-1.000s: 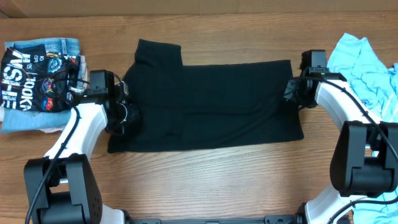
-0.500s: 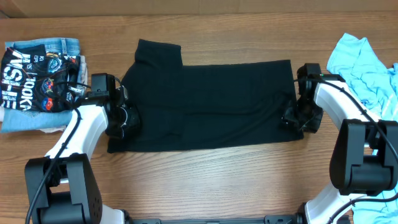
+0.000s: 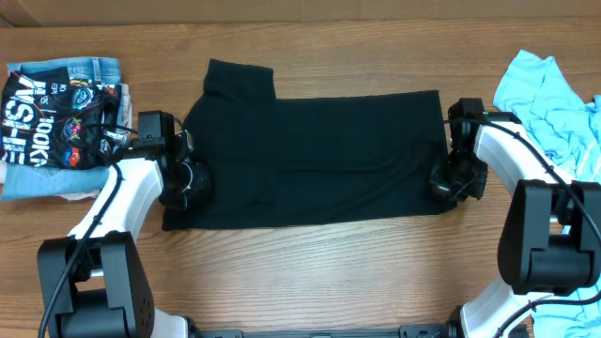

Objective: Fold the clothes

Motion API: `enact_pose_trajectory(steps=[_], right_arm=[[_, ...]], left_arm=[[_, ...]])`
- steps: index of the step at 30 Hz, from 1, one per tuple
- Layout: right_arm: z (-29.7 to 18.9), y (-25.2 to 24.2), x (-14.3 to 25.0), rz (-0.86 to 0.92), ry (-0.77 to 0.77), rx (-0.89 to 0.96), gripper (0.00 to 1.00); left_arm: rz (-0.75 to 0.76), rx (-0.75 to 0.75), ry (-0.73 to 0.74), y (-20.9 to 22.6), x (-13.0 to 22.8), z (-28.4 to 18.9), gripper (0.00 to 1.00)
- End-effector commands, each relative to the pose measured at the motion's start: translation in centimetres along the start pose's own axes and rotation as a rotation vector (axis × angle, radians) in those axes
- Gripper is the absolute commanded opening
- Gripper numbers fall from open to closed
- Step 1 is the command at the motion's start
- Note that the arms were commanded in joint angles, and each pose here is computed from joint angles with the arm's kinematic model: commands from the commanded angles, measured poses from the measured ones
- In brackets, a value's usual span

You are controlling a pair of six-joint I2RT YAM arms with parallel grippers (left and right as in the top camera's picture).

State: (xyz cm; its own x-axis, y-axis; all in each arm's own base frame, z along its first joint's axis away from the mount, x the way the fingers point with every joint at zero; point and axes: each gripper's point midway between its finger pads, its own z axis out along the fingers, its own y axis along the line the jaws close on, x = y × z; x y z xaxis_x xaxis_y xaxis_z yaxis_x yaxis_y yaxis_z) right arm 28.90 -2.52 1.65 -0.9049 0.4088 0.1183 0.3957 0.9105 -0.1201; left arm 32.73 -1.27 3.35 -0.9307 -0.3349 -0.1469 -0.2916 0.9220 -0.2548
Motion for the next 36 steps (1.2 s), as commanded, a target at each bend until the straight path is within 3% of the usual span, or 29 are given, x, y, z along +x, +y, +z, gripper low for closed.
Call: enact_pose_trajectory(steps=[1,6,17,23,25,27,36], right_arm=[[0.1,-2.3,0.2,0.013,0.001,0.114,0.14],[-0.6,-5.6,0.9,0.091,-0.003,0.295,0.14],[-0.8,-6.1,2.1,0.082,0.049,0.317,0.16],[-0.6,-5.4,2.5,0.086,0.072,0.276,0.25],[-0.6,-5.4,2.5,0.085,0.070,0.276,0.40],[-0.6,-5.3,2.2,0.087,0.061,0.271,0.48],[-0.4,-4.7,1.3,0.096,0.023,0.246,0.51]], left_arm=[[0.015,-0.008,-0.003,0.0,0.3,-0.1,0.41],[0.012,-0.015,0.008,0.1,0.5,-0.1,0.41],[0.009,-0.050,0.011,0.8,0.7,-0.1,0.40],[0.007,-0.043,0.025,0.7,1.0,-0.1,0.40],[0.010,0.019,0.040,-0.4,1.2,-0.2,0.38],[0.028,0.098,0.048,-1.8,1.3,-0.3,0.39],[0.043,0.149,0.024,-2.7,0.7,-0.4,0.44]])
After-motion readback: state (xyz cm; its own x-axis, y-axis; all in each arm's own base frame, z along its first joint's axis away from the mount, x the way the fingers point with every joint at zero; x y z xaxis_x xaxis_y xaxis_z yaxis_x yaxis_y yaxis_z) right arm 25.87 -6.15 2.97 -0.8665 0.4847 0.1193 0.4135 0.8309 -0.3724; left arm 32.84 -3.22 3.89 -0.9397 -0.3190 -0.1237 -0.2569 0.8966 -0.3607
